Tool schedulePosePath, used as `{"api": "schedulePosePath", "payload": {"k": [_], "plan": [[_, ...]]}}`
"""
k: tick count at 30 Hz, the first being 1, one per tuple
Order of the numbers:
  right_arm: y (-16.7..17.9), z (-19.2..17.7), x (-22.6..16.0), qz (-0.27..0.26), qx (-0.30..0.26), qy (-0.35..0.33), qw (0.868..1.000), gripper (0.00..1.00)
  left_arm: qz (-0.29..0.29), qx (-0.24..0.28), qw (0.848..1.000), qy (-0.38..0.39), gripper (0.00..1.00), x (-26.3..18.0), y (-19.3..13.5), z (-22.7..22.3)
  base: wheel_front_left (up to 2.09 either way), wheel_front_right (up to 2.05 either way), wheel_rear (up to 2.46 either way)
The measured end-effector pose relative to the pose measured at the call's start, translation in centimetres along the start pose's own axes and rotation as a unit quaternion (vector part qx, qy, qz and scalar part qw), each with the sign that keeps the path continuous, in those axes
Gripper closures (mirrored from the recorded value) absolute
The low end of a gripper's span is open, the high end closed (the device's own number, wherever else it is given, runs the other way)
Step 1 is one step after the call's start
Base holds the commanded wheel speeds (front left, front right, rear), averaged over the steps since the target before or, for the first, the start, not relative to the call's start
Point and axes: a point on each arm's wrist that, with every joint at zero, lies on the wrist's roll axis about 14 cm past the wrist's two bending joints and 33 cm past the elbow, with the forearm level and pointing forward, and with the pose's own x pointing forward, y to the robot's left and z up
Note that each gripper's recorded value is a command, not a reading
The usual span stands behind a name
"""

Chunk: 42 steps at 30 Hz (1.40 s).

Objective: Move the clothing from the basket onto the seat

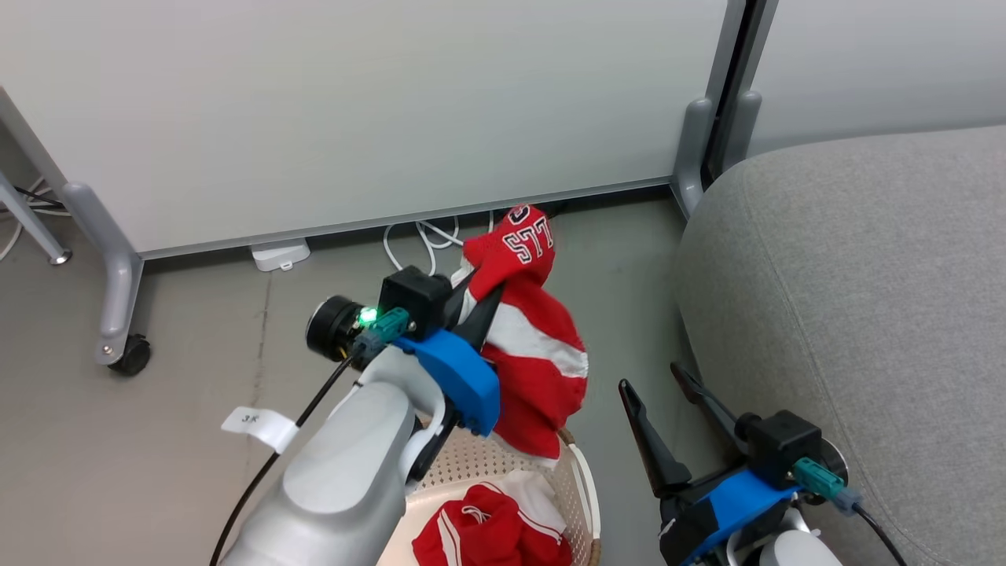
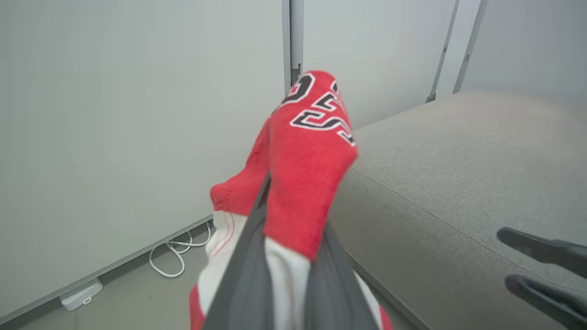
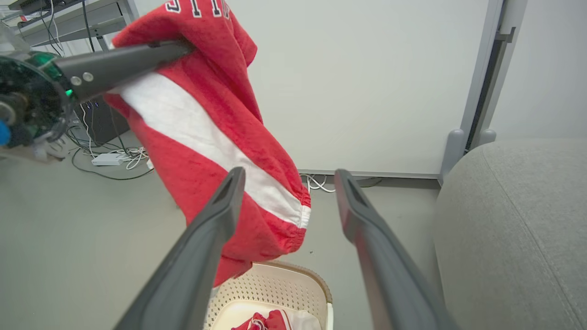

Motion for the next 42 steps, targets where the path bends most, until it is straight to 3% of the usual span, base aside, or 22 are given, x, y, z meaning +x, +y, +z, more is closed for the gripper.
{"api": "schedulePosePath", "payload": {"k": [14, 27, 42], "plan": [[1.5, 0.0, 0.0, 0.022, 0.002, 0.005, 1.000, 0.00, -0.051, 0.026, 0.997, -0.046, 1.00, 2.0, -2.8, 5.7, 0.00, 0.00, 0.00], [1.4, 0.1, 0.1, 0.021, 0.002, 0.003, 1.000, 0.00, -0.066, 0.021, 0.997, -0.038, 1.00, 2.8, -4.2, 5.3, 0.00, 0.00, 0.00], [2.2, 0.5, 3.5, 0.052, -0.021, 0.030, 0.998, 0.00, -0.071, 0.012, 0.997, -0.028, 1.00, 3.3, -4.5, 4.4, 0.00, 0.00, 0.00]]}}
